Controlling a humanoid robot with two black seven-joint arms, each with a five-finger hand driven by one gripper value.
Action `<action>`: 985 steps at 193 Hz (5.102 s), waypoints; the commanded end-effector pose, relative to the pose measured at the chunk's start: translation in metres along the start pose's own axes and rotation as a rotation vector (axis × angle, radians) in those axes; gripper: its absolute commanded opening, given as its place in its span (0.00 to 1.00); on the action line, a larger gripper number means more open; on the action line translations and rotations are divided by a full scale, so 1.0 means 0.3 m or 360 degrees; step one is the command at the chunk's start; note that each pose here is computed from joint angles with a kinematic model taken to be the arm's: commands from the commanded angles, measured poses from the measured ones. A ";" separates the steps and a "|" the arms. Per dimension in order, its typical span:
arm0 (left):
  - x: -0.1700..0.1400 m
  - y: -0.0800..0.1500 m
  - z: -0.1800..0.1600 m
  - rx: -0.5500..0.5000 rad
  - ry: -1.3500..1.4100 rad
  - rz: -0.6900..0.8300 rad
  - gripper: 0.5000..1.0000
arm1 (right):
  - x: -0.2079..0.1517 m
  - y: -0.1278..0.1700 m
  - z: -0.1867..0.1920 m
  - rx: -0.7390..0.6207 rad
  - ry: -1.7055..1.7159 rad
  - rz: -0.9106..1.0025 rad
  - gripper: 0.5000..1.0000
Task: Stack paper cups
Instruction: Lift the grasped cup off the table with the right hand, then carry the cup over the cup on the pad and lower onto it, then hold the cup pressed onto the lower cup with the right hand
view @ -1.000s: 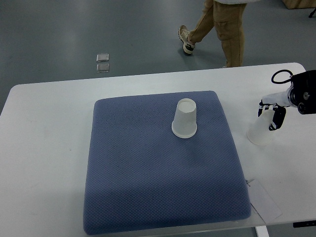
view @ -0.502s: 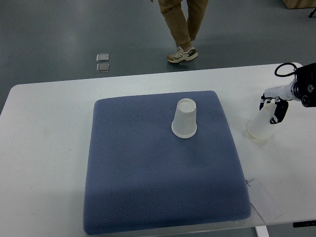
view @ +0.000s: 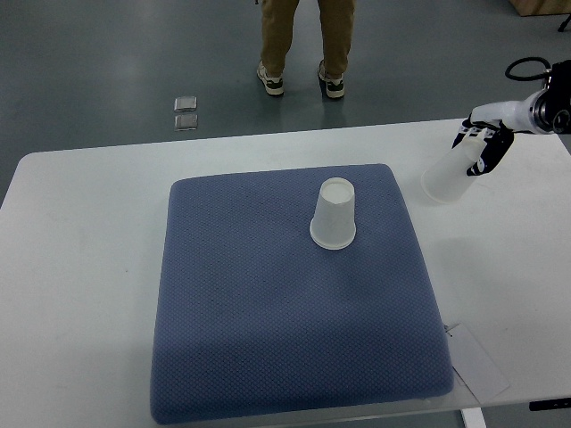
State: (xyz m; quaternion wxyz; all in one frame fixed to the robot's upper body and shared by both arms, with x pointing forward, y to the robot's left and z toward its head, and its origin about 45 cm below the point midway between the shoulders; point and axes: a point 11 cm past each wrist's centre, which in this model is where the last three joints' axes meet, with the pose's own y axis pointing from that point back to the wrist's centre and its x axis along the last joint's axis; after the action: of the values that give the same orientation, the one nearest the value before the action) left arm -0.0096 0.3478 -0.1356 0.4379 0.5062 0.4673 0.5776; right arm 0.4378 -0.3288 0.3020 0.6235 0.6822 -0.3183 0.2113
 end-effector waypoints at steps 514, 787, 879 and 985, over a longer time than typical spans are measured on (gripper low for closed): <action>0.000 0.000 0.001 -0.0001 0.0000 0.0000 1.00 | 0.061 0.269 -0.764 0.0381 0.0764 -0.0168 0.41; 0.000 0.000 0.001 -0.0001 0.0002 0.0000 1.00 | 0.026 0.211 -0.715 0.0341 0.0750 -0.0187 0.42; 0.000 0.000 0.001 -0.0001 0.0000 0.0000 1.00 | 0.024 0.201 -0.697 0.0321 0.0742 -0.0193 0.43; 0.000 0.000 0.001 -0.0001 0.0002 0.0000 1.00 | 0.024 0.201 -0.698 0.0325 0.0741 -0.0188 0.43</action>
State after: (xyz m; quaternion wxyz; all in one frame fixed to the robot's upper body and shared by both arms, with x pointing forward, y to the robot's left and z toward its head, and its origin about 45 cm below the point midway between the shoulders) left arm -0.0093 0.3478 -0.1356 0.4379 0.5059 0.4673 0.5779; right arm 0.4236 -0.1252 0.3784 0.6196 0.6918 -0.1021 0.3564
